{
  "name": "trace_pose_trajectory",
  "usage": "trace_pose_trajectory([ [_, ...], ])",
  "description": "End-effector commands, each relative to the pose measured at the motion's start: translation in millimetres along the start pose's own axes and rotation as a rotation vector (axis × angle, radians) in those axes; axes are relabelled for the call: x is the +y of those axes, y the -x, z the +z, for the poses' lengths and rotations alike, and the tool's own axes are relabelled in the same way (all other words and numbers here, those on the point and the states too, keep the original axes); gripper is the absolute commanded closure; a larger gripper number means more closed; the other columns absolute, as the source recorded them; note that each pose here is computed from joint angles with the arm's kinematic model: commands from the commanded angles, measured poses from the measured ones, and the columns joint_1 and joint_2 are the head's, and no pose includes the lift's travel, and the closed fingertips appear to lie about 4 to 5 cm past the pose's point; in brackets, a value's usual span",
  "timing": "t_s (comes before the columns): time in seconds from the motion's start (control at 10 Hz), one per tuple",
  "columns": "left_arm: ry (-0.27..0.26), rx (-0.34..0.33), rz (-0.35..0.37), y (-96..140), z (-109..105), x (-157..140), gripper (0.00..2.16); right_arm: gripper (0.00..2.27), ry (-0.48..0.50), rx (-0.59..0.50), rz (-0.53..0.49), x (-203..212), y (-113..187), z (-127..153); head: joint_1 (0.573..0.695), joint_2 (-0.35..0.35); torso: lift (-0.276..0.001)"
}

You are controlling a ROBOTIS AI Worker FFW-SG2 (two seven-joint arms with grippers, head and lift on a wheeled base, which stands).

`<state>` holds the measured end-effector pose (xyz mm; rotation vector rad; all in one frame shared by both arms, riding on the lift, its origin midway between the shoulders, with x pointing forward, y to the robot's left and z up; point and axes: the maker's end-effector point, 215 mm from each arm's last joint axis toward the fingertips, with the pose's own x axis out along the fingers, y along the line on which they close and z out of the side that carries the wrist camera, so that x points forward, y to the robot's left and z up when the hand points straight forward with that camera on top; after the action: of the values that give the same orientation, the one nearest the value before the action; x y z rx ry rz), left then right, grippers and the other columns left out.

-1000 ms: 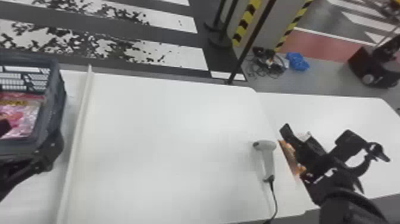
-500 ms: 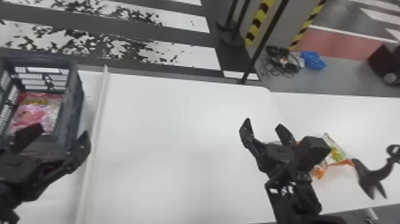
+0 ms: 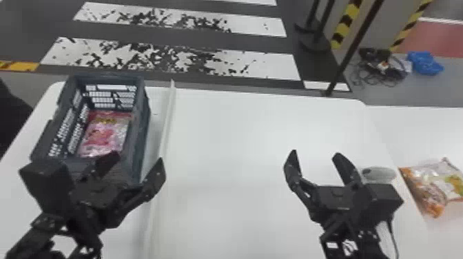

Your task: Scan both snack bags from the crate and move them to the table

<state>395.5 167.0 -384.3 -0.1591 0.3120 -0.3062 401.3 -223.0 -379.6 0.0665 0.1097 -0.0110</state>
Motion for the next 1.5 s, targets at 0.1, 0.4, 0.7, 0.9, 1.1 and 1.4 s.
trace_pose_trajectory([
  [0.1,-0.008,-0.035,0.01,-3,23,7,0.04,0.05,0.009,-0.011,0.009,6,5,-2,0.695,-0.073,-0.087],
  [0.4,-0.008,0.009,0.051,-6,62,39,0.04,0.05,0.034,-0.016,0.03,10,4,0,0.695,-0.046,-0.087],
  [0.7,0.0,0.086,0.16,-26,79,88,0.04,0.05,0.051,-0.012,0.037,6,4,-2,0.695,0.004,-0.087],
  [0.9,0.03,0.18,0.228,-40,67,125,0.08,0.06,0.061,-0.015,0.04,4,4,-1,0.695,0.047,-0.087],
  [1.1,0.052,0.208,0.26,-58,65,146,0.08,0.06,0.072,-0.006,0.043,1,5,-5,0.695,0.08,-0.087],
  [1.4,0.05,0.295,0.315,-76,53,168,0.08,0.06,0.079,-0.005,0.035,-8,4,-10,0.695,0.089,-0.087],
])
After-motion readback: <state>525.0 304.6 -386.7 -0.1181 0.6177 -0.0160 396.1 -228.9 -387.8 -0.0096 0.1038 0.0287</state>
